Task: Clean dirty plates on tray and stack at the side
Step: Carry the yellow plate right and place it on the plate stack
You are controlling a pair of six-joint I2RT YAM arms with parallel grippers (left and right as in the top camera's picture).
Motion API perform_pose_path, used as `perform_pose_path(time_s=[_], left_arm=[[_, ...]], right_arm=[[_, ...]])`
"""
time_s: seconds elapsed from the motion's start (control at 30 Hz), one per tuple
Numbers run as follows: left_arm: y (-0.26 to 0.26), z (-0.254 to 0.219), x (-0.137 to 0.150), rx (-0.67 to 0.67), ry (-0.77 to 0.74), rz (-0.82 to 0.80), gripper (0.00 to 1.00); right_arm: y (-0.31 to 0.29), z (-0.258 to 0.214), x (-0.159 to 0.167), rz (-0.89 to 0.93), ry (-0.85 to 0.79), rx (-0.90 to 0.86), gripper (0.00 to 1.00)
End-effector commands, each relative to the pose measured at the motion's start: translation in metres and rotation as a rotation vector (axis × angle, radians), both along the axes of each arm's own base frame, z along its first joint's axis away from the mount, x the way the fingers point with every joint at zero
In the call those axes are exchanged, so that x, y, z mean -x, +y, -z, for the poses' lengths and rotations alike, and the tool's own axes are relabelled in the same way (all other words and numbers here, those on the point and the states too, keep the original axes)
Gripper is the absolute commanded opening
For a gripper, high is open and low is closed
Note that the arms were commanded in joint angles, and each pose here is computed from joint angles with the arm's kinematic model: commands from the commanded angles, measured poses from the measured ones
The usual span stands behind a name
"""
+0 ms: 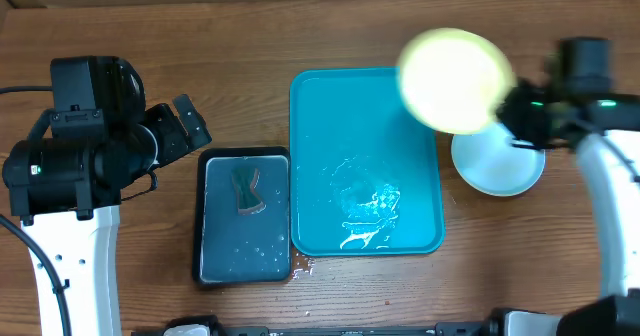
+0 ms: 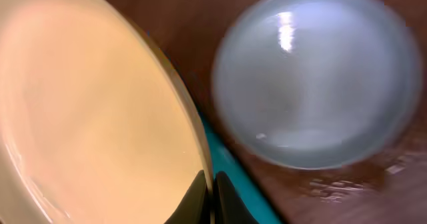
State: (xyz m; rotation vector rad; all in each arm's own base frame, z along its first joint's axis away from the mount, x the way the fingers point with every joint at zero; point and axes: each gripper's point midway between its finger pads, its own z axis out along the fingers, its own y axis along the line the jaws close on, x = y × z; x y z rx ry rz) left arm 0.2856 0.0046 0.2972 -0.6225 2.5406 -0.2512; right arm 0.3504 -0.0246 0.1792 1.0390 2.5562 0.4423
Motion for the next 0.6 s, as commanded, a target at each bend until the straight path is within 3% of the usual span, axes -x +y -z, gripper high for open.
perform_pose_path(time_s=[0.0, 0.17, 0.33, 0.47, 0.57], left_arm=[[-0.001, -0.002, -0.001, -0.002, -0.007, 0.017, 1.0], [-0.001, -0.002, -0.001, -0.002, -0.007, 0.017, 1.0], [-0.001, -0.002, -0.001, -0.002, -0.007, 0.017, 1.0], [-0.001, -0.002, -0.001, -0.002, -0.007, 0.017, 1.0], [-0.001, -0.002, -0.001, -0.002, -0.007, 0.017, 1.0]], right_arm=[[-0.056, 0.042, 0.024, 0.122, 0.149, 0.041, 0.04], [-0.089, 0.102, 0.058, 0.217, 0.306, -0.009, 0.04], [-0.076, 0.117, 0.061, 0.139, 0.312, -0.047, 0.06], [-0.066, 0.111, 0.053, 0.065, 0.283, -0.025, 0.39], [-0.054, 0.093, 0.048, 0.028, 0.249, -0.009, 0.49]])
